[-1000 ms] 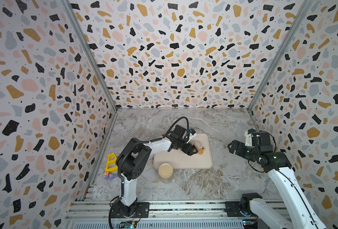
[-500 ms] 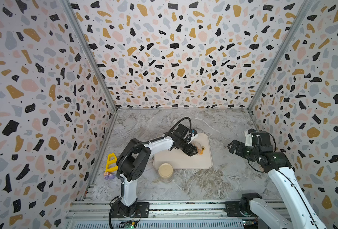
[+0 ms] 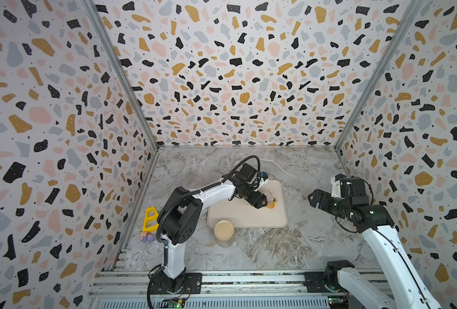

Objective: Pour the cookies out of the jar
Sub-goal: Pour the cookies in the jar onto the tray.

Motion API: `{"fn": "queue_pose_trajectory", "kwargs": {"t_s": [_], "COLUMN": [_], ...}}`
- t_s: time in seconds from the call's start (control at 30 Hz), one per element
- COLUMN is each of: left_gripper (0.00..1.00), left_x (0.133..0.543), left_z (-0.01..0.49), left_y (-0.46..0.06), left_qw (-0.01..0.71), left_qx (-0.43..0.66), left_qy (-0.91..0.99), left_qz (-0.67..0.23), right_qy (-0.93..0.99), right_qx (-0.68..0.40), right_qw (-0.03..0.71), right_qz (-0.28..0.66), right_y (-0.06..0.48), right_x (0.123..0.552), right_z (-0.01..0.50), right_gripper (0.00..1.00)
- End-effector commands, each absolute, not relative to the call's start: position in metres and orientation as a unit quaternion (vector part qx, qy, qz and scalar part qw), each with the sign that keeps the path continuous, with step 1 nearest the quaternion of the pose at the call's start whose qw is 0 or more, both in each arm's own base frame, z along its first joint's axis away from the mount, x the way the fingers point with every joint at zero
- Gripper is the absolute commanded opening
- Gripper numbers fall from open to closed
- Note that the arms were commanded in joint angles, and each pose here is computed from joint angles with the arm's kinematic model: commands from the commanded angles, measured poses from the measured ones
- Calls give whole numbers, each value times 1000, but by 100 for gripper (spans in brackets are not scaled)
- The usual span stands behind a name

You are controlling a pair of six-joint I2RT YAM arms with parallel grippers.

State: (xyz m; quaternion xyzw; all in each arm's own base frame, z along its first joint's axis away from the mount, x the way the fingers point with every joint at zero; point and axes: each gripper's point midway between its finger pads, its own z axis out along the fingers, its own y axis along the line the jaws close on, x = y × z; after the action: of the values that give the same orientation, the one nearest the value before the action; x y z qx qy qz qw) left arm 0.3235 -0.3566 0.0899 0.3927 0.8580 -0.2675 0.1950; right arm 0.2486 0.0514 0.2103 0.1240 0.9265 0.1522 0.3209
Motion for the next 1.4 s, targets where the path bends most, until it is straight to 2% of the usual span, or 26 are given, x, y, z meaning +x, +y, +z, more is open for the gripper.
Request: {"fn": "queue_pose_trajectory", "kwargs": {"t_s": [0.0,0.13,0.37,1.1,1.37], "left_gripper": [0,0,0,0,0], "left_x": [323,322,323,307,305], "left_z": [96,109,90,106,97], "left_y": [-361,-361,-358,-358,-356], "left_qw": [199,211,194,185,179], "left_qx": [401,400,398,416,417], "left_qy": [853,849,859,855,858], "left_qz": [-270,-273,-257,-247,-242], "right_qy": [924,924,925,924,926], "right_qx": [125,124,126,127,128], "right_qw": [327,330,327,326,323], "right_qz": [151,150,150,153,151], "right_y": [50,49,49,49,49], "right_x": [246,246,244,242,242], "right_z": [221,223,220,217,215], "right_gripper": [98,98,98,98,98]}}
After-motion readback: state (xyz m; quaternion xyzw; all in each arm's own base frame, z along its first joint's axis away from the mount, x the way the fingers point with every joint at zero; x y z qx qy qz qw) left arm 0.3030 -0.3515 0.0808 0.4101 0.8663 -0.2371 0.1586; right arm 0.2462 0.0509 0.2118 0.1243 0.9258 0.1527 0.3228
